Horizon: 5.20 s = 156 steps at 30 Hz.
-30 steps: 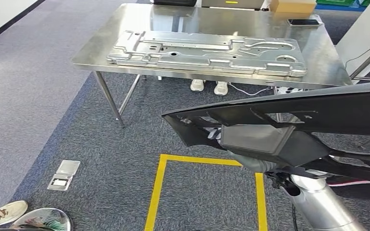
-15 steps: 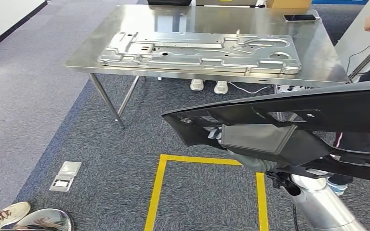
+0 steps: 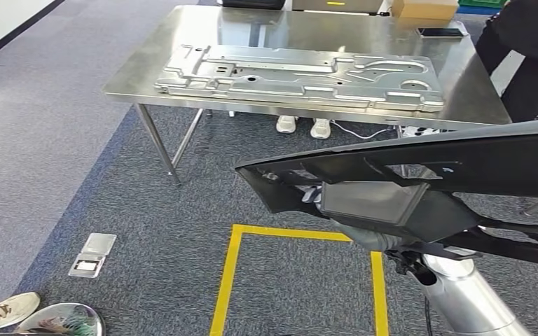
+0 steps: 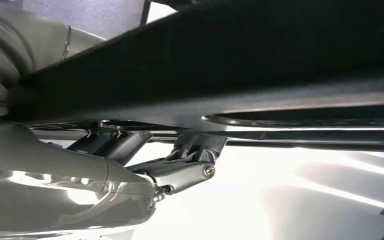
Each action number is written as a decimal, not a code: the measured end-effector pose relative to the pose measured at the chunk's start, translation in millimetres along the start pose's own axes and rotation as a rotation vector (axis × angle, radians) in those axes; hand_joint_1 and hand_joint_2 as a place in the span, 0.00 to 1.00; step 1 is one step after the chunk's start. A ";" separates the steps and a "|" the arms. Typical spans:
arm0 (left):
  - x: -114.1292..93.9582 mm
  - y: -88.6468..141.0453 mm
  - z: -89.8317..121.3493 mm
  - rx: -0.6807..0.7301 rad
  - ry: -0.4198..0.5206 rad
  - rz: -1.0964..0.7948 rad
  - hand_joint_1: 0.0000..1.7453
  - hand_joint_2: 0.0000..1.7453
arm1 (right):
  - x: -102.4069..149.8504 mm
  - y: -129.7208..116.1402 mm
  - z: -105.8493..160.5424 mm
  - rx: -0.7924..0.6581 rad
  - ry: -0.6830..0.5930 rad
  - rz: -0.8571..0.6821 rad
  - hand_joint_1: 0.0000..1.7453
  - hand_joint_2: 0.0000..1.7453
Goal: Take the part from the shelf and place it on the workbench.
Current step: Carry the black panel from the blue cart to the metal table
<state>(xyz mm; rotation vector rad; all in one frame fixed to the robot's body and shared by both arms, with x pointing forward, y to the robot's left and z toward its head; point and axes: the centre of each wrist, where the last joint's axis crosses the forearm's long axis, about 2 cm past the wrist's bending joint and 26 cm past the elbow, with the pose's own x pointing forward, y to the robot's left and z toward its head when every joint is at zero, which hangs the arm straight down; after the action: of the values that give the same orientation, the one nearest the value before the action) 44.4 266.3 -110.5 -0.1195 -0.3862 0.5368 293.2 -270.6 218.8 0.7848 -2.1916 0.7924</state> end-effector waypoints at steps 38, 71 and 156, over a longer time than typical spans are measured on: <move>-0.2 -1.3 -0.1 -0.002 0.000 0.001 0.00 1.00 | 0.4 -0.4 -0.4 0.001 -0.002 0.002 1.00 1.00; 0.0 -1.8 -0.2 -0.003 -0.001 0.001 0.00 1.00 | 0.8 -1.4 -1.7 0.002 -0.004 0.005 1.00 1.00; 7.7 -4.8 -2.7 0.102 0.019 -0.205 0.00 1.00 | 56.3 32.3 -0.4 -0.346 -0.308 0.287 1.00 1.00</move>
<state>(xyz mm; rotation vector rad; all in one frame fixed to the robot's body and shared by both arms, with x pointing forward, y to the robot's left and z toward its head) 53.9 266.1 -109.5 0.0137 -0.3470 0.3521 236.9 -266.8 251.0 0.4450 -2.6632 0.4205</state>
